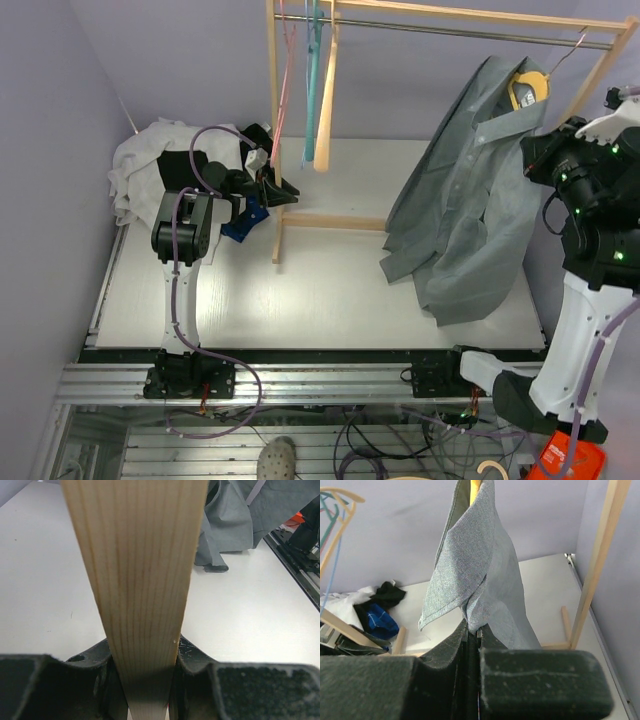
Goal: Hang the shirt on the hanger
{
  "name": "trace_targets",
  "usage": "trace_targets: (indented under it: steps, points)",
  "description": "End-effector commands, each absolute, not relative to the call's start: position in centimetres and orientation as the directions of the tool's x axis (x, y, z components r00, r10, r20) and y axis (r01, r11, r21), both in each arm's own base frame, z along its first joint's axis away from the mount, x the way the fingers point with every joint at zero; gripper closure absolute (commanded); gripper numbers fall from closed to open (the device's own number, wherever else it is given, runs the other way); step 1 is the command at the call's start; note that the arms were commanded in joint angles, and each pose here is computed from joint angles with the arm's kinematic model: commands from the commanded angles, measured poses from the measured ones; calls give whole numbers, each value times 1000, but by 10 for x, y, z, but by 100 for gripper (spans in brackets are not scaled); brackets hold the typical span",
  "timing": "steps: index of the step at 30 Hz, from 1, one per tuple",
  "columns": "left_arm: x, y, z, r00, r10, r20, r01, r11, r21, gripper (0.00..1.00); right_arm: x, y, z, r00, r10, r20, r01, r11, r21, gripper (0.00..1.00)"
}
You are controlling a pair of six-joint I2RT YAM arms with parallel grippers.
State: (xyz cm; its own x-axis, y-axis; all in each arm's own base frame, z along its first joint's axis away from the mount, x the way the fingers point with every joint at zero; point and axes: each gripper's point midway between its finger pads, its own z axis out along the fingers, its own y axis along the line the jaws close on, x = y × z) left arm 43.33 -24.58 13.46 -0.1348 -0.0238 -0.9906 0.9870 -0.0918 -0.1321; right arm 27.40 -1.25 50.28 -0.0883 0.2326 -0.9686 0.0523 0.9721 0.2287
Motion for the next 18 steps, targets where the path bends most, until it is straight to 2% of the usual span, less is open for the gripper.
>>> trace_targets:
  steps: [1, 18]
  points:
    - [428, -242, 148, 58, -56, -997, 994, -88, 63, 93, 289, -17, 528, 6, 239, -971, 51, 970, 239, 100]
    - [427, -242, 146, 53, -52, -997, 994, -92, 57, 93, 311, -28, 545, 40, 194, -980, 77, 978, 196, 100]
